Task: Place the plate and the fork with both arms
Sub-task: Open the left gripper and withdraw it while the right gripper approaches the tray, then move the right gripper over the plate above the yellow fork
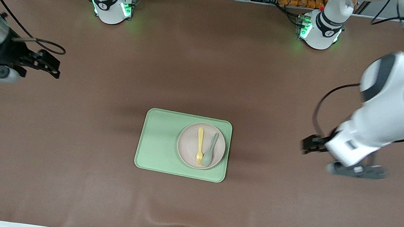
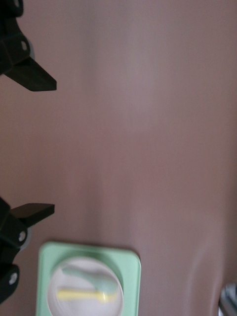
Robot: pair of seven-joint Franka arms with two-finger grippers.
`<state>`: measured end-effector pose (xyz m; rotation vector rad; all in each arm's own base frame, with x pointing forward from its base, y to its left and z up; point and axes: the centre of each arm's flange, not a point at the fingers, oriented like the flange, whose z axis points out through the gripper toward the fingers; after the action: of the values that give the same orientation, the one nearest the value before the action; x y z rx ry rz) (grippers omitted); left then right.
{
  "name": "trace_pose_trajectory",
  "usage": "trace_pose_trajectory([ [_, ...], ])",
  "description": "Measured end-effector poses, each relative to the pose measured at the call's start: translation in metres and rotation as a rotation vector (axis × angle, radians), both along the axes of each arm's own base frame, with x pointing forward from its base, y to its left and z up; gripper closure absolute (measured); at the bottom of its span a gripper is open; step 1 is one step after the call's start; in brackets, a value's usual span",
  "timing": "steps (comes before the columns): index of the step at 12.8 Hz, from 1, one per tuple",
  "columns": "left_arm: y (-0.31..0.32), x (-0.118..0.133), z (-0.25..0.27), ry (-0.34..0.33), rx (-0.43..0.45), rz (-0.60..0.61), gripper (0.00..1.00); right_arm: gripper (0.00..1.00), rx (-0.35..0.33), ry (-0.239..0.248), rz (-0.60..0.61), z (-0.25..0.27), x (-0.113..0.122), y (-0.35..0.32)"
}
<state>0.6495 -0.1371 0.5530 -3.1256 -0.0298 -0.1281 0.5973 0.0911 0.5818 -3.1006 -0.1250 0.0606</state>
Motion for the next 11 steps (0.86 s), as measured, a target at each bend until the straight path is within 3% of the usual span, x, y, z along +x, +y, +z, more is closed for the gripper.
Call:
trace_pose_trajectory([
  [4, 0.069, -0.054, 0.074, 0.071, 0.062, 0.038, 0.0, 0.0, 0.004, 0.083, 0.041, -0.053, 0.015, 0.03],
  [6, 0.084, -0.071, 0.094, 0.076, 0.072, 0.043, 0.0, 0.0, 0.016, 0.104, 0.072, -0.076, 0.021, 0.046],
  [9, 0.11, -0.08, 0.102, 0.08, 0.08, -0.02, 0.0, 0.0, 0.028, 0.042, 0.135, -0.108, 0.03, 0.111],
  [11, 0.12, -0.083, 0.095, 0.101, 0.065, -0.012, 0.0, 0.0, 0.039, -0.006, 0.106, -0.133, 0.039, 0.14],
])
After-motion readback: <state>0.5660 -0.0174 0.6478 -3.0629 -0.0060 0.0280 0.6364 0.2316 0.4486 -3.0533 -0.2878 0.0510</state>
